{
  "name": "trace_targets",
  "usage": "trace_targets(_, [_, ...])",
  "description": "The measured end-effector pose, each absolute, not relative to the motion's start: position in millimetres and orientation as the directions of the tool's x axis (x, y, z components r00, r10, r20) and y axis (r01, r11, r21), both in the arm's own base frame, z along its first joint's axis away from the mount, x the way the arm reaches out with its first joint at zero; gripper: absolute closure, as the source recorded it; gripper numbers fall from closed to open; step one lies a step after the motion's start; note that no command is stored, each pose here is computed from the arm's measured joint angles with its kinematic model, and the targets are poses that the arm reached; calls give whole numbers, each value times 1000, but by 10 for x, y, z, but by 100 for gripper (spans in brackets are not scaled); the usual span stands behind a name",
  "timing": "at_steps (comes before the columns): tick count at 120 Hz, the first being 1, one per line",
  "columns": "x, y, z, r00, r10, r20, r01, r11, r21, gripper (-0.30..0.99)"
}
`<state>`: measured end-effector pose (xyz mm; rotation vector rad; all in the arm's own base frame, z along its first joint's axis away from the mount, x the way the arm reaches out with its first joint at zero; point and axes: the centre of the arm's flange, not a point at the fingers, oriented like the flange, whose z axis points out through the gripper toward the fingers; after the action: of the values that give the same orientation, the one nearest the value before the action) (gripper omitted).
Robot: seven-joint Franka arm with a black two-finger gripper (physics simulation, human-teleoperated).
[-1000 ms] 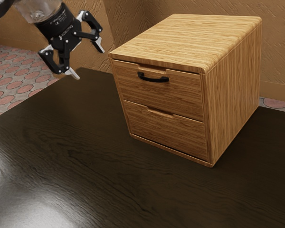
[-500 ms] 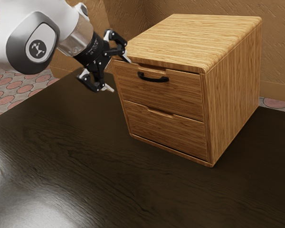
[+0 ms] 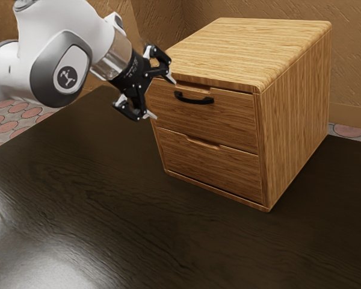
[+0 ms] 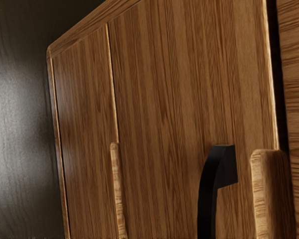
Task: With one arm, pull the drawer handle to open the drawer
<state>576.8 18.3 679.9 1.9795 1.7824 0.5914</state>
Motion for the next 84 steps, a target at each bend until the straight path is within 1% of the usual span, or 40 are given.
trace_targets(34, [5957, 107, 6596, 98, 995, 35, 831, -101, 547, 11])
trace_targets(58, [6002, 6, 6597, 109, 993, 36, 821, -110, 560, 13])
trace_targets(69, [6005, -44, 6595, 116, 993, 34, 819, -115, 562, 16])
trace_targets(84, [6011, -106, 6584, 125, 992, 33, 816, -122, 564, 24])
